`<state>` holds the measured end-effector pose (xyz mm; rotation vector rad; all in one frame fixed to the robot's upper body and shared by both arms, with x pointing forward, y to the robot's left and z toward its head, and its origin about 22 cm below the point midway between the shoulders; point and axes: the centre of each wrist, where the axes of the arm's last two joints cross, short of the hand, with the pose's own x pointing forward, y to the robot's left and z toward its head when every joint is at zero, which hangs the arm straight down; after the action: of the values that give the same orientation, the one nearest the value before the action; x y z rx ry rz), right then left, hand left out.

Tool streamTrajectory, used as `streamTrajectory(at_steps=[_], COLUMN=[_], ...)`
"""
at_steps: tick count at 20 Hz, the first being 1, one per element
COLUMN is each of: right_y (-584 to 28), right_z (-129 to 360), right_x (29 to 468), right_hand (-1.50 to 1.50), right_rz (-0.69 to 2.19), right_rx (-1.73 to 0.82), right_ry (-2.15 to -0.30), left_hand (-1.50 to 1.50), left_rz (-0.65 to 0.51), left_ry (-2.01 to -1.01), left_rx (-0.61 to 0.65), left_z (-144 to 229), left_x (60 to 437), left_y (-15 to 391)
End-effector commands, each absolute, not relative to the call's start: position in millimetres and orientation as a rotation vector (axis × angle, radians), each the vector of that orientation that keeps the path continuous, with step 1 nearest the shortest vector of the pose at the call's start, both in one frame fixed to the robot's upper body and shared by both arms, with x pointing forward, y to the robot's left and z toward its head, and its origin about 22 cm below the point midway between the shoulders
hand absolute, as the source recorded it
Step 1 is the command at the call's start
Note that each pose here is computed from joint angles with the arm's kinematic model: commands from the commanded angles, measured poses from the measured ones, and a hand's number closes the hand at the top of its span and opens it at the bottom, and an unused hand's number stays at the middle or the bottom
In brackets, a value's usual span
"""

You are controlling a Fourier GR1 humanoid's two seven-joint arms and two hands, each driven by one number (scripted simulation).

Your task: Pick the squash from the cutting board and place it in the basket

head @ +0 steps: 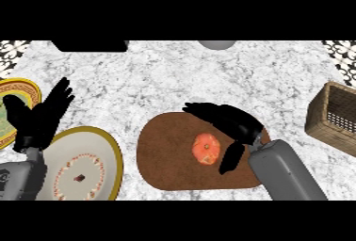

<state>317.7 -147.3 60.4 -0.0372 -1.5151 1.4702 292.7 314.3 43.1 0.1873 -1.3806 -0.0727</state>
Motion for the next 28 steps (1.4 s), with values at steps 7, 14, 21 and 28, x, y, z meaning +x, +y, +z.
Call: streamTrajectory(at_steps=[7,14,21,28], right_y=[-156.7,-181.0,-163.8,-146.0], right_z=[46.2,40.1,32.6,16.9], right_x=[335.5,321.1,296.6,310.7], right_hand=[-1.50,-1.50,-1.50,-1.50], right_rz=[1.459,1.489,1.528,1.552], right_rx=[0.005,0.096,0.002,-0.049], right_ry=[-1.529,-1.540,-1.522,-1.522], left_hand=[0.00,0.00,0.00,0.00], left_rz=[-0.066,-0.073,-0.081,-0.078], left_ry=[-1.378,-1.375,-1.376,-1.376], left_rx=[0.185,0.203,0.191,0.188], left_z=[19.7,13.3,34.7,45.4], left_x=[295.9,283.7,299.5,287.5], left_y=[319.2,313.9,318.2,314.0])
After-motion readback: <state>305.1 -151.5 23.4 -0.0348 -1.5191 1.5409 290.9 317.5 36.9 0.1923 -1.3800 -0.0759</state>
